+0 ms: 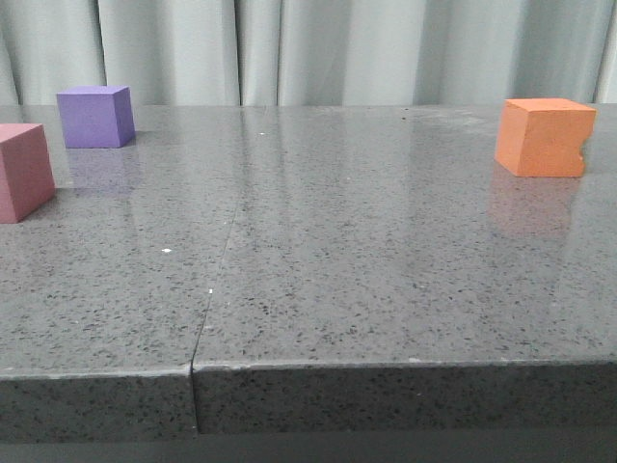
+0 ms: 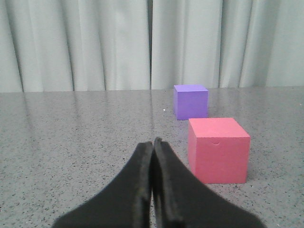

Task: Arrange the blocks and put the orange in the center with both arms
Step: 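Lower the right gripper over the orange cube and close on it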

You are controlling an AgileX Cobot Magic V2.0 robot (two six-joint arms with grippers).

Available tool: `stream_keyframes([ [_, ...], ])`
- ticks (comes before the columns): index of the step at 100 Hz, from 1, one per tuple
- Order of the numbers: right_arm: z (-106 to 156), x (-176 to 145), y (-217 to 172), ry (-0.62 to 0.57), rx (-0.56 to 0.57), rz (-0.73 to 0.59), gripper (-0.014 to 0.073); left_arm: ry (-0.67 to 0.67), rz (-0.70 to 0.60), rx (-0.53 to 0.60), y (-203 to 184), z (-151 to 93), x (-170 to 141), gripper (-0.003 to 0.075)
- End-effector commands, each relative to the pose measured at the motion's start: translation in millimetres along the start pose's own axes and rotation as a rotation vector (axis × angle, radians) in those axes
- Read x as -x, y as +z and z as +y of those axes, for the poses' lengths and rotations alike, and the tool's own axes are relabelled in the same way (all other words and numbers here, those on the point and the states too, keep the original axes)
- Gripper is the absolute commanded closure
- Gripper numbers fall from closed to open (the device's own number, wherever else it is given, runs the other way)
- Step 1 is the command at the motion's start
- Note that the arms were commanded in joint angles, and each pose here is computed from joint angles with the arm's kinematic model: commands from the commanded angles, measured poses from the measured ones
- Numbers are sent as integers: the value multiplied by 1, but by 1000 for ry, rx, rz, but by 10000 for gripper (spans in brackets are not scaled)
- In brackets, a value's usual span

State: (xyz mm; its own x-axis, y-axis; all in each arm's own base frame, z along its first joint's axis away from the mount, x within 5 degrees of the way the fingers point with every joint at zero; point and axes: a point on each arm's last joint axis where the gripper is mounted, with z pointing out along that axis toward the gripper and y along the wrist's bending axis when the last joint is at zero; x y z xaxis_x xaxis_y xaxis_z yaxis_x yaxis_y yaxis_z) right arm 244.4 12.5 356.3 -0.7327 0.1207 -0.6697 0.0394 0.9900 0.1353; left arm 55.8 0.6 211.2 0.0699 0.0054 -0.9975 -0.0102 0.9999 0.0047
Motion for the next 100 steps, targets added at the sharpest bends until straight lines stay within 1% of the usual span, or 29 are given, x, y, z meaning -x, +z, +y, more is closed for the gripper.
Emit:
stream_keyframes([
  [1, 6, 26, -2, 9, 27, -20, -36, -12, -68, -11, -1, -1, -5, 741],
  [27, 12, 70, 27, 3, 19, 133, -36, -12, -68, -11, -1, -1, -5, 741],
  [43, 14, 89, 49, 2, 17, 232, -36, -12, -68, -11, -1, -1, -5, 741],
  [55, 19, 101, 62, -5, 23, 263, -36, -12, -68, -11, -1, -1, -5, 741],
  [82, 33, 112, 91, -22, 56, 298, -36, -12, -68, -11, -1, -1, -5, 741],
  [100, 31, 109, 111, -23, 42, 340, -36, -12, -68, -11, -1, -1, -5, 741],
])
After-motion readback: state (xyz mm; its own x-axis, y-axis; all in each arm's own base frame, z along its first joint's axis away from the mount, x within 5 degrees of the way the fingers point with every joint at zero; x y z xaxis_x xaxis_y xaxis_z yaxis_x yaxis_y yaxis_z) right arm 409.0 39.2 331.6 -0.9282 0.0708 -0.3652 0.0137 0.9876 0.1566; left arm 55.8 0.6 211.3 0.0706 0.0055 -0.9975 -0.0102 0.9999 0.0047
